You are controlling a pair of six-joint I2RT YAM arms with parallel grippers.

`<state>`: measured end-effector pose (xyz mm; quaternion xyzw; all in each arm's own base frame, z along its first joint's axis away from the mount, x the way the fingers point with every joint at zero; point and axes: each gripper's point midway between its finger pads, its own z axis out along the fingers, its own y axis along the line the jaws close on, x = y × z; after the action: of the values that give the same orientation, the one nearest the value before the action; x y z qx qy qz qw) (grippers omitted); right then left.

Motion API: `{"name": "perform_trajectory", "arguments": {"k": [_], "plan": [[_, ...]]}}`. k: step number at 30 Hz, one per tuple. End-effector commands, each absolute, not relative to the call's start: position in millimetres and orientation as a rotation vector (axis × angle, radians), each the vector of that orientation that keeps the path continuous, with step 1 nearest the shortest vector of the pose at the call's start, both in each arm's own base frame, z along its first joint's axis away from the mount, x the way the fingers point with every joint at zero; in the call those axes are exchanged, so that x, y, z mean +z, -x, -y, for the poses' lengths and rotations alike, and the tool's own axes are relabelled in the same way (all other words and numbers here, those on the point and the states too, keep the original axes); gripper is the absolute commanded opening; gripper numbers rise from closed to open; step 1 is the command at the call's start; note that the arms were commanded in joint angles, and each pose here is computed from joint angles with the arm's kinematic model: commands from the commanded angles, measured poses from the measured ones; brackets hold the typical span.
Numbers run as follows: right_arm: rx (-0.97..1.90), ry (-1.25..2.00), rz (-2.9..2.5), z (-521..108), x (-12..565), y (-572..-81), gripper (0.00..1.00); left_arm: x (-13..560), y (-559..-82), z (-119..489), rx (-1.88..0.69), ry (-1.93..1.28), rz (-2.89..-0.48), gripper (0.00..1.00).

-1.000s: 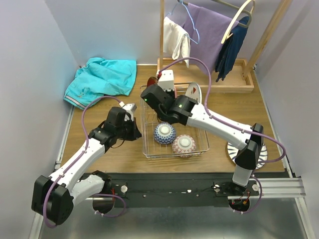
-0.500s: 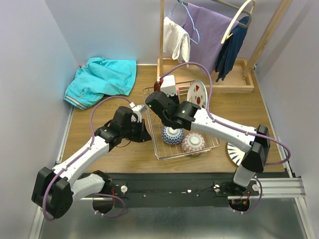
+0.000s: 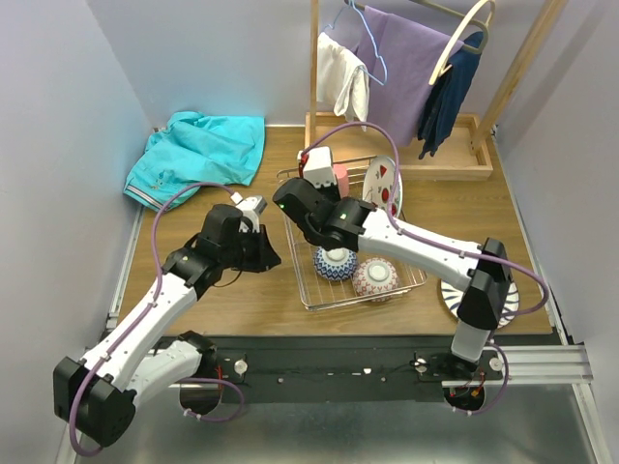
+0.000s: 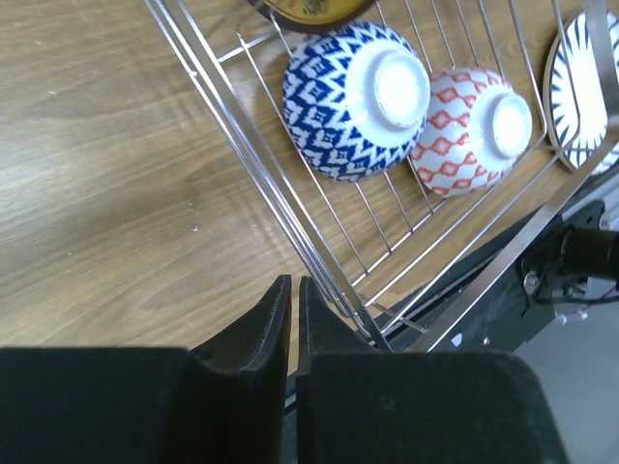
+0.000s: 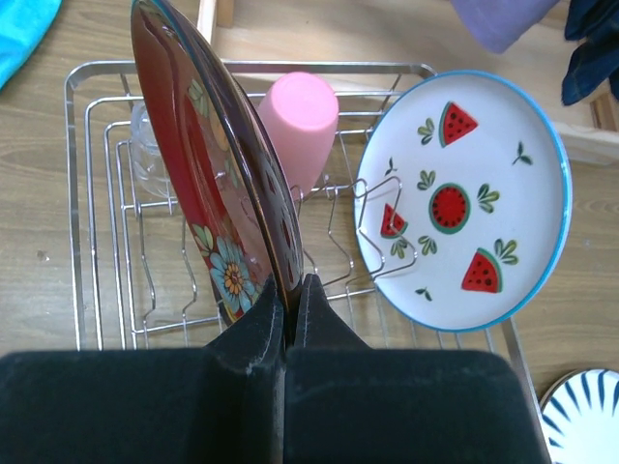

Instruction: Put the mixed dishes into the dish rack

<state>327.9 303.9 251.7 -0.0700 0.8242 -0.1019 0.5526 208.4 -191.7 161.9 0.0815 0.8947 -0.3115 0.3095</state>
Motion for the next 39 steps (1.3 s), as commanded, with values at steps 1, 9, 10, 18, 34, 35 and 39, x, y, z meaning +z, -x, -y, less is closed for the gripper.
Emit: {"name": "perform_trajectory", "arguments": {"k": [1,9,10,18,34,35,39], "plan": [[-0.231,0.046,-1.912,-310,259,-334,0.01,173,-213,176,-0.795,-0.125,-2.339,0.16],[-0.248,0.007,-1.941,-319,241,-343,0.01,176,-204,163,-0.785,-0.114,-2.311,0.16],[-0.256,0.011,-1.948,-320,237,-343,0.0,177,-202,162,-0.787,-0.115,-2.305,0.16],[-0.285,-0.017,-1.923,-314,237,-345,0.0,169,-192,159,-0.793,-0.123,-2.312,0.16],[-0.339,0.011,-1.879,-317,239,-353,0.01,171,-185,162,-0.836,-0.147,-2.298,0.16],[-0.342,0.015,-1.884,-317,236,-353,0.0,170,-185,162,-0.836,-0.147,-2.3,0.16],[-0.357,0.039,-1.904,-319,222,-352,0.01,171,-185,162,-0.835,-0.146,-2.297,0.16]]}}
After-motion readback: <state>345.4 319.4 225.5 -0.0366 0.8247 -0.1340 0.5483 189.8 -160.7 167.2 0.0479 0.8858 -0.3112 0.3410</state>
